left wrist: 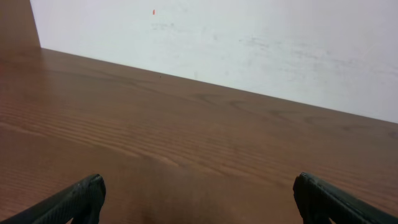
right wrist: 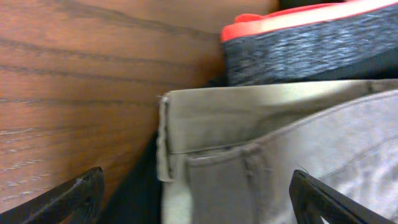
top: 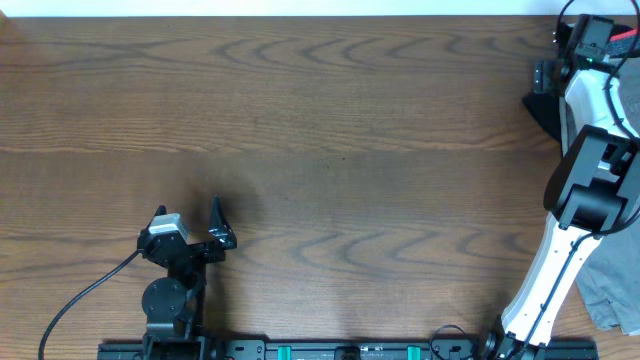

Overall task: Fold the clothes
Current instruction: 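Reach the right gripper to the clothes stack and grasp the grey shorts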

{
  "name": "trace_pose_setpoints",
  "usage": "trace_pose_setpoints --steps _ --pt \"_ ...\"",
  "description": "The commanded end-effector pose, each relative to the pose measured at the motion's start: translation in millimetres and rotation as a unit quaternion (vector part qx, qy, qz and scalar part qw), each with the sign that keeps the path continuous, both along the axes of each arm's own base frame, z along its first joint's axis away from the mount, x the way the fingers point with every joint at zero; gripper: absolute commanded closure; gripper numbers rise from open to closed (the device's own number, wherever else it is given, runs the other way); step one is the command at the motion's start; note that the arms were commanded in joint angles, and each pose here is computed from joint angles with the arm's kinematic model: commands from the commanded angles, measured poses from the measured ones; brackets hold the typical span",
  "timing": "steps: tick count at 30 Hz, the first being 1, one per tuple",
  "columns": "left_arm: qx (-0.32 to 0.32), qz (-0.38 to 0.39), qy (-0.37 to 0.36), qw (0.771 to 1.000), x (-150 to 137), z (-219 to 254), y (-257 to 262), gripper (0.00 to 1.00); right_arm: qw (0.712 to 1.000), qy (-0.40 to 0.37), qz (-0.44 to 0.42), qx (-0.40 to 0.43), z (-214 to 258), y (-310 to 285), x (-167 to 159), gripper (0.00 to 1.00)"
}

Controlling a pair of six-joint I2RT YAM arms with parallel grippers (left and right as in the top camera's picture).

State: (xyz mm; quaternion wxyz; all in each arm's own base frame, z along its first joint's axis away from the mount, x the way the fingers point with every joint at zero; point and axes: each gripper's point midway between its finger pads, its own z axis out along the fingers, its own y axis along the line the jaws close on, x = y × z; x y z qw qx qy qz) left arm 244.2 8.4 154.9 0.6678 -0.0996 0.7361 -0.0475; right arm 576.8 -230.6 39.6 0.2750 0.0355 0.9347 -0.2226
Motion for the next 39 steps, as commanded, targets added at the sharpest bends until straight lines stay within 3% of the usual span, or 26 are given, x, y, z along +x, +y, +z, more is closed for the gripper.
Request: trace_pose_setpoints --steps 1,10,19,24,33,35,39 --pt "0.012 0.01 0.025 1.0 -1 -18 4 0.02 1.0 -0.005 -0.009 -0.012 5 -10 2 0.08" --pt "0.012 0.01 0.025 1.0 -1 -18 4 0.02 1.0 0.009 -0.023 -0.008 -1 -26 -10 0.12" --pt "0.012 0.01 0.025 1.0 -1 -18 4 0.02 0.999 0.015 -0.038 -0.005 -5 -42 -19 0.27" --pt "0.012 0.01 0.025 1.0 -1 -18 4 0.02 0.999 0.024 -0.038 -0.002 -16 -42 -21 0.29" --pt "0.012 0.01 0.025 1.0 -1 -18 4 0.02 0.999 0.022 -0.046 -0.003 -20 -42 -20 0.51" --pt "0.012 0.01 0.025 1.0 -1 -18 4 0.02 0.998 0.02 -0.057 -0.005 -19 -44 -21 0.65" --pt "0.012 0.01 0.025 1.0 -1 -18 4 0.02 0.998 0.019 -0.057 -0.004 -18 -43 -21 0.82"
